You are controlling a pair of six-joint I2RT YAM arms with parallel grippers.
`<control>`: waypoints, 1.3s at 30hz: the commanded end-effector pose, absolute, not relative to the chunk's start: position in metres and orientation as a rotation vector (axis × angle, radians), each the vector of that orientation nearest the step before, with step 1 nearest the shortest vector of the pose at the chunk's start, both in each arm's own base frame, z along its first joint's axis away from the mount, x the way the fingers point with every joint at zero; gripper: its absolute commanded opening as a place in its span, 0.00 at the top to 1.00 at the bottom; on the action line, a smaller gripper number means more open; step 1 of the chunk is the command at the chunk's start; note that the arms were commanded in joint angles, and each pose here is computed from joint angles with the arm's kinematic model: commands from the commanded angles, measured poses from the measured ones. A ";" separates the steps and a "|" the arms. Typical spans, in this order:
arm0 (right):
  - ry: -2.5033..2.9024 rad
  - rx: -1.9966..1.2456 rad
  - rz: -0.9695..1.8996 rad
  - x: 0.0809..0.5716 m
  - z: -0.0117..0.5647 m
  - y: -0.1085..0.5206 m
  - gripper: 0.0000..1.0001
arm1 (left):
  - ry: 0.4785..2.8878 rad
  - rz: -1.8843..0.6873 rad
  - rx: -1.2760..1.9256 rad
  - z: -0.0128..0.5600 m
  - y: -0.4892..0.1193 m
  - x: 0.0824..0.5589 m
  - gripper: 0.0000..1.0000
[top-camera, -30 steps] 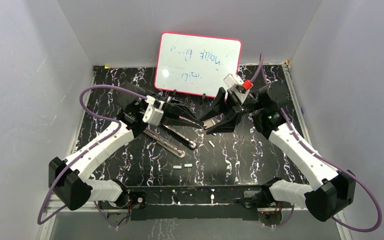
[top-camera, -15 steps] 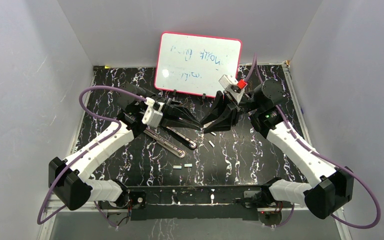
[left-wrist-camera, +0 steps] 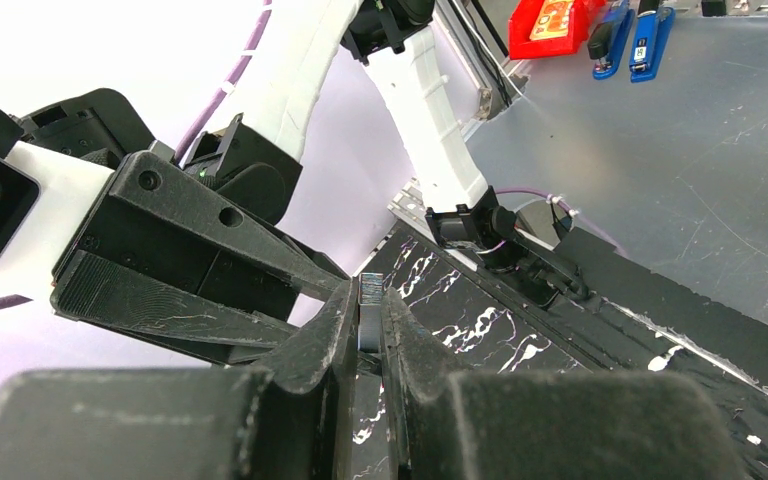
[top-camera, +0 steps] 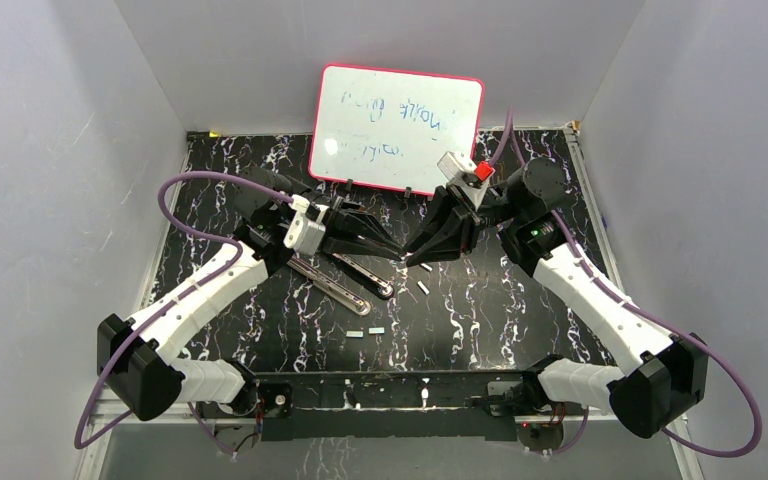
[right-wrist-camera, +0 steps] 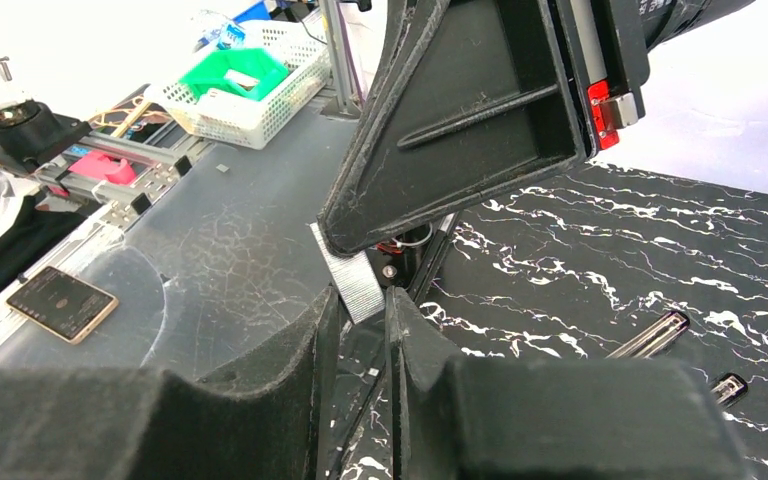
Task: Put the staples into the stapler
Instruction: Pick up the staple from the center of the board, then place the staple at the center of the board.
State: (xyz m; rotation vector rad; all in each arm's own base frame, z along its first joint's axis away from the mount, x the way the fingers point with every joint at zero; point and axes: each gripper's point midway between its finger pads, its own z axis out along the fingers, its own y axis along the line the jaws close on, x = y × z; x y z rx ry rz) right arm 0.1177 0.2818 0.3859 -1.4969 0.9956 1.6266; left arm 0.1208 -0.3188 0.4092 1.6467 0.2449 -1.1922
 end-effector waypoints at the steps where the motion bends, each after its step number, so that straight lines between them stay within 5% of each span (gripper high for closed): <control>1: 0.906 -1.515 1.570 0.111 0.408 0.279 0.73 | 0.119 -1.108 1.648 0.427 -0.312 0.110 0.90; 20: 0.901 -1.488 1.543 0.112 0.411 0.280 0.76 | 0.148 -1.107 1.622 0.430 -0.313 0.112 0.56; 23: 0.913 -1.467 1.530 0.114 0.410 0.281 0.76 | 0.169 -1.108 1.604 0.433 -0.313 0.113 0.26; 26: 0.931 -1.447 1.512 0.117 0.408 0.281 0.77 | 0.203 -1.082 1.545 0.444 -0.313 0.117 0.08; 39: 1.295 -1.213 1.250 0.173 0.355 0.287 0.75 | 0.529 -0.819 1.287 0.459 -0.295 0.161 0.02</control>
